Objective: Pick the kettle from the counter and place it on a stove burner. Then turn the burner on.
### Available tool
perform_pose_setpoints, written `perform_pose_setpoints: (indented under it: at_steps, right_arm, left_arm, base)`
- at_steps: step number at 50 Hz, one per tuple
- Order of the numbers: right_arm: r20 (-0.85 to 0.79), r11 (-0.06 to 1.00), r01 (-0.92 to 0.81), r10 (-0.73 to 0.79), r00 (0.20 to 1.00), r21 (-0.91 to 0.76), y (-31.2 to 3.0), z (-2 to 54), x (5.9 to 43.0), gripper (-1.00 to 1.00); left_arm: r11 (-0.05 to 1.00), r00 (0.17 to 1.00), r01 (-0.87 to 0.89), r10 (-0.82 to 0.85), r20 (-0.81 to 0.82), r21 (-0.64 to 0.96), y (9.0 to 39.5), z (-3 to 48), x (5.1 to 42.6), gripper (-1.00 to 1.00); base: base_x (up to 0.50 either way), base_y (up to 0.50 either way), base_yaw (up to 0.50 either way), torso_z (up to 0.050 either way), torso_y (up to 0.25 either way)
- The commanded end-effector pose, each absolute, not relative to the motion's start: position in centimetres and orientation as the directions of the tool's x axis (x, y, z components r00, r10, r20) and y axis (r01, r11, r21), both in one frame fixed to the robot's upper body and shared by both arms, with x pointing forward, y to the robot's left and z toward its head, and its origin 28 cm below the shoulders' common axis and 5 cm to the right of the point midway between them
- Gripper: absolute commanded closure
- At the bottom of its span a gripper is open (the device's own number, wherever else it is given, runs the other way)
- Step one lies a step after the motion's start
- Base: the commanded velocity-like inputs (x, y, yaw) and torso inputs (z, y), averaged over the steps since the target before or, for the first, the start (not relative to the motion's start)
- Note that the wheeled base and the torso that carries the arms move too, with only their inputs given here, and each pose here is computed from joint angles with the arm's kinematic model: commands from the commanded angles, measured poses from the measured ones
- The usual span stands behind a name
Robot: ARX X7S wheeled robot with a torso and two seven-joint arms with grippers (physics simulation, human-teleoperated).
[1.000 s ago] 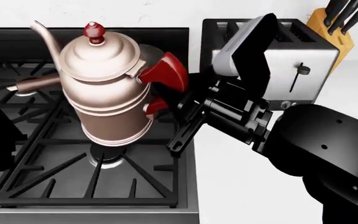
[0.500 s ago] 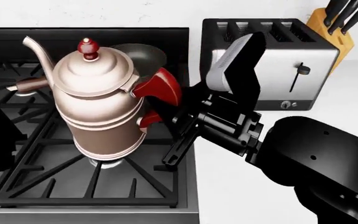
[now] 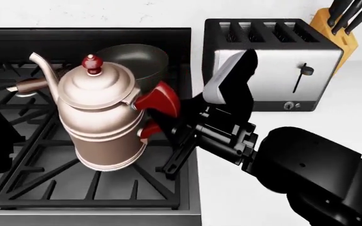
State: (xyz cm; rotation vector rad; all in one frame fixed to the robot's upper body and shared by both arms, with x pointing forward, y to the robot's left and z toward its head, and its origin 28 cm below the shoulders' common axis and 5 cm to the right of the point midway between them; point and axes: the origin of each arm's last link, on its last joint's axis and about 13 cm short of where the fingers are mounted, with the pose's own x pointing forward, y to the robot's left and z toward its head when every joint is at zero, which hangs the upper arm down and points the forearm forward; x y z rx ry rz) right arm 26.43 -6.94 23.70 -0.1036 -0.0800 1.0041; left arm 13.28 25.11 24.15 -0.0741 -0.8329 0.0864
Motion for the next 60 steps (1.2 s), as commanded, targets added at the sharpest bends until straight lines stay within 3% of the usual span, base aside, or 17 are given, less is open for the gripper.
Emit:
perform_pose_setpoints:
  at_steps: [1,44,45,60]
  right_arm:
    - [0.027,0.529,-0.841,0.848,0.529,-0.113,-6.8,23.2,26.6,1.0]
    - [0.004,0.516,-0.848,0.854,0.519,-0.118,-5.8,21.8,26.9,1.0]
    - [0.001,0.511,-0.851,0.857,0.515,-0.124,-5.8,21.8,26.8,-1.0]
    - [-0.011,0.5,-0.855,0.862,0.506,-0.136,-5.6,21.8,26.6,-1.0]
  left_arm:
    - [0.994,0.669,-0.047,0.106,0.736,-0.101,25.1,24.2,13.3,-1.0]
    - [0.994,0.668,-0.044,0.107,0.736,-0.104,25.2,24.2,13.2,-1.0]
    - [0.994,0.669,-0.044,0.107,0.736,-0.104,25.2,24.2,13.2,-1.0]
    - [0.994,0.667,-0.043,0.107,0.738,-0.105,25.2,24.2,13.1,-1.0]
  base:
    - [0.0,0.0,0.0,0.0,0.0]
    - [0.0,0.0,0.0,0.0,0.0]
    - [0.0,0.0,0.0,0.0,0.0]
    - [0.0,0.0,0.0,0.0,0.0]
